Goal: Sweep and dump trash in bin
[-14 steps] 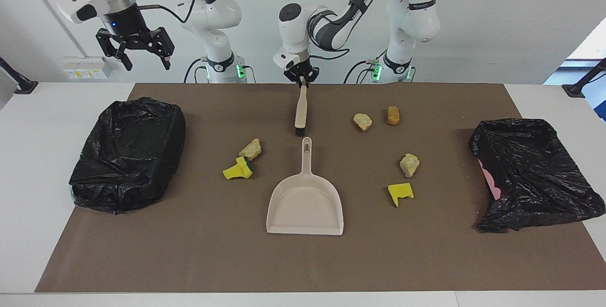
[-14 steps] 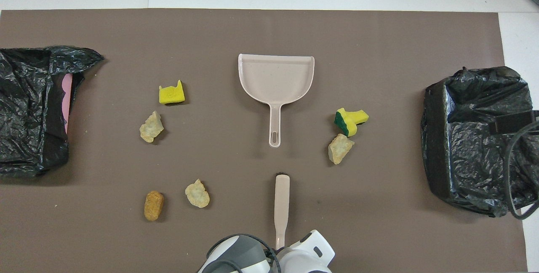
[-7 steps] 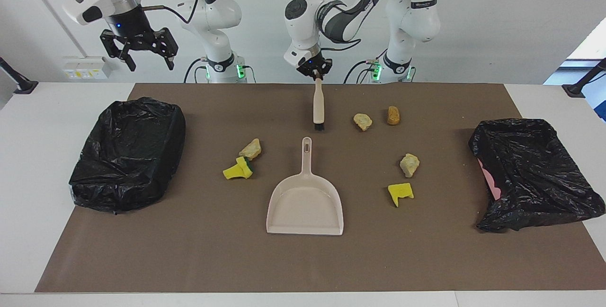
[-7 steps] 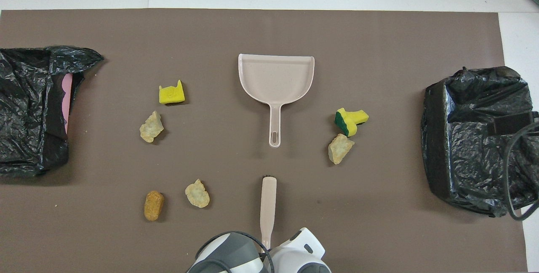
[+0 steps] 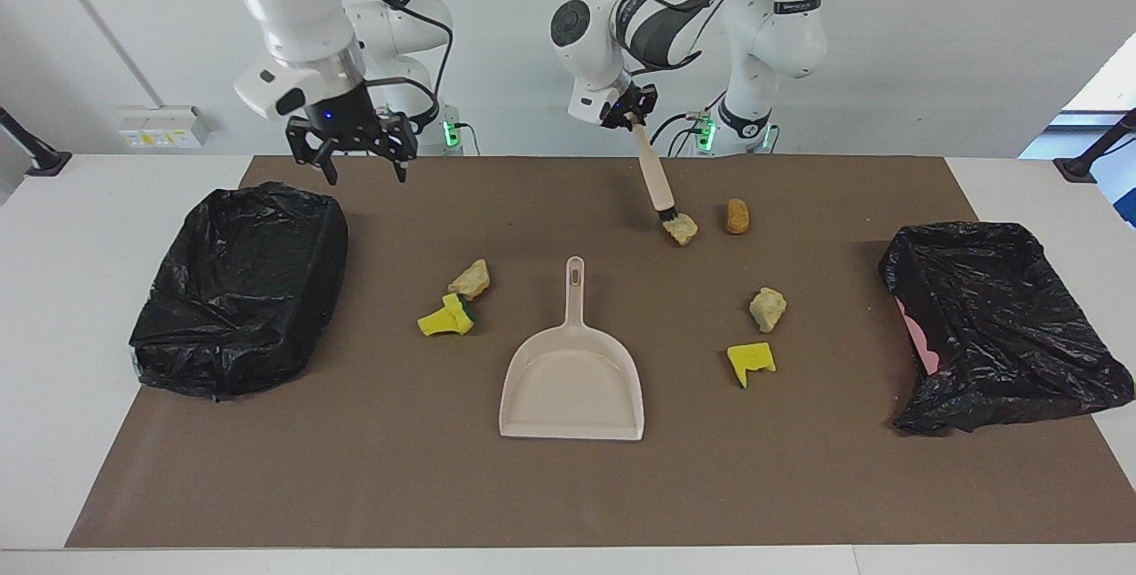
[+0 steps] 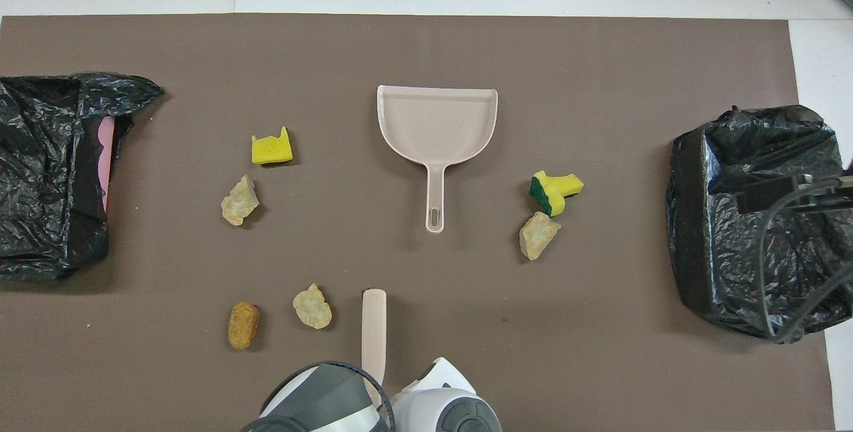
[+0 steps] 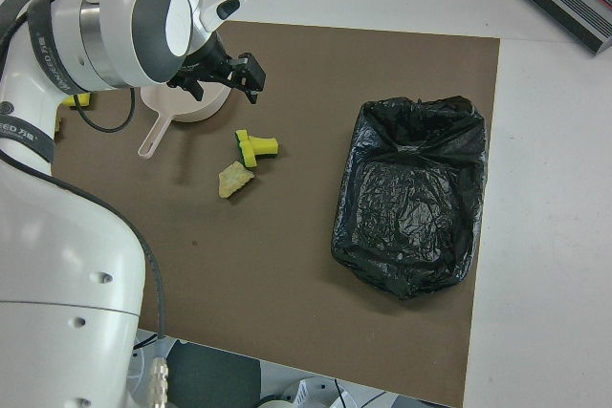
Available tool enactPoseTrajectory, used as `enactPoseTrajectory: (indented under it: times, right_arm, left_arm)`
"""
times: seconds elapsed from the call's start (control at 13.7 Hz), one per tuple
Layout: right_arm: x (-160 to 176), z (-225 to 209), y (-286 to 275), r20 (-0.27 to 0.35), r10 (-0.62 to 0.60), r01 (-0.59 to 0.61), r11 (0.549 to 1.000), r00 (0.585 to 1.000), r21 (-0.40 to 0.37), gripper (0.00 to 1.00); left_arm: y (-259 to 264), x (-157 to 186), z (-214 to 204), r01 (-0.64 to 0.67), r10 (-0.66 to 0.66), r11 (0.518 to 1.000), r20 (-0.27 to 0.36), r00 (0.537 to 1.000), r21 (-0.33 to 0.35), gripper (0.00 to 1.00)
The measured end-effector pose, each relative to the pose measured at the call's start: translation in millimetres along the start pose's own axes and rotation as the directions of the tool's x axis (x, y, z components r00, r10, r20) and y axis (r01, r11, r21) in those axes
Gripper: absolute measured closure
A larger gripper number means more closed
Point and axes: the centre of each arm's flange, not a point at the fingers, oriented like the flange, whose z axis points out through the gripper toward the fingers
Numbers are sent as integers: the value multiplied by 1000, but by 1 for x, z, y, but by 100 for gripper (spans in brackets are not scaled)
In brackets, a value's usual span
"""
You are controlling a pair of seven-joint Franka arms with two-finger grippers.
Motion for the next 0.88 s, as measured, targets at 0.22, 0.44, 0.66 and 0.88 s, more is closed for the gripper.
enactPoseTrajectory:
  times: [0.22,0.44,0.66,0.88]
  right_arm:
    - [28,67,-62,14,51,-51,999,999,11,0]
    - [41,110,-100,24,93,-94,995,995,43,0]
    - [37,126,-131,47,122,-125,990,991,66,0]
    - [26,152,-180,52,113,-116,991,992,58,0]
  left_arm:
    - [-30,26,11,92,-103,990,98,990,112,74]
    - [-44,42,27,175,-199,974,171,965,144,74]
    - [-60,47,53,244,-279,954,215,936,175,74]
    - [-62,49,62,313,-334,942,232,914,123,74]
